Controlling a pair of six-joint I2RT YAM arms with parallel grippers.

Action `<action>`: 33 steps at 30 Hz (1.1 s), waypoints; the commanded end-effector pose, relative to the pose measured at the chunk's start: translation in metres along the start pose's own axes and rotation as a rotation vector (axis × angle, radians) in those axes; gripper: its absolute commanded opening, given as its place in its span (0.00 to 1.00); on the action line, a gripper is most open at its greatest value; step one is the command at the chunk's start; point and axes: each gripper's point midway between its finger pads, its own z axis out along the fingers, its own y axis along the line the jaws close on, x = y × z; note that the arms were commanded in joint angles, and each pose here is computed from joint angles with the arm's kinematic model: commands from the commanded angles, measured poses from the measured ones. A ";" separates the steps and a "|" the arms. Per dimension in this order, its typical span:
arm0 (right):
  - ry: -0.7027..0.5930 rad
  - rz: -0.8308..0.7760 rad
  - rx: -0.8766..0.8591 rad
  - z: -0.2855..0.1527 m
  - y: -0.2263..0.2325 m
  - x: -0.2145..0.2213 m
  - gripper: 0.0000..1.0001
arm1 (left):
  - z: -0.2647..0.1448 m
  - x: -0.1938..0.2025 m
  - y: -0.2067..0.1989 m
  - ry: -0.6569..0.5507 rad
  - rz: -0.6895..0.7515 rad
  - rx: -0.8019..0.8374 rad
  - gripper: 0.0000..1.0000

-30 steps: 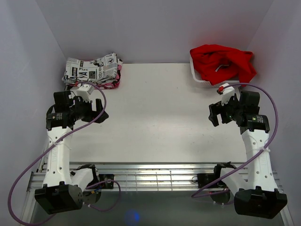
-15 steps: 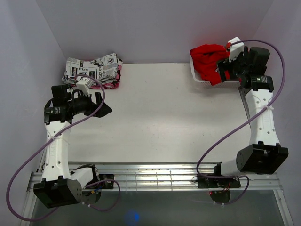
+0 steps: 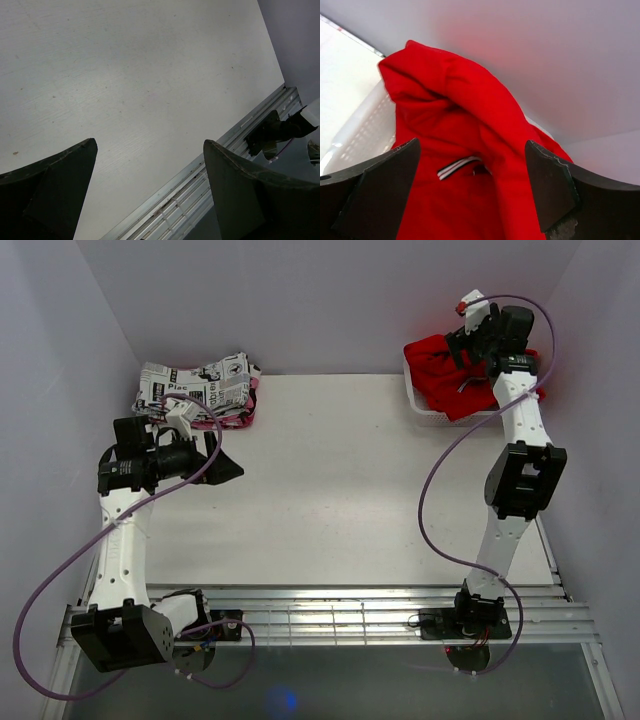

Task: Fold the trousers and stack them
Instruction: Grab the trousers from the pile

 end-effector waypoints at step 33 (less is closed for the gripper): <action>0.248 -0.393 0.200 0.098 -0.007 0.127 0.47 | 0.016 0.013 0.016 0.047 -0.065 0.007 0.98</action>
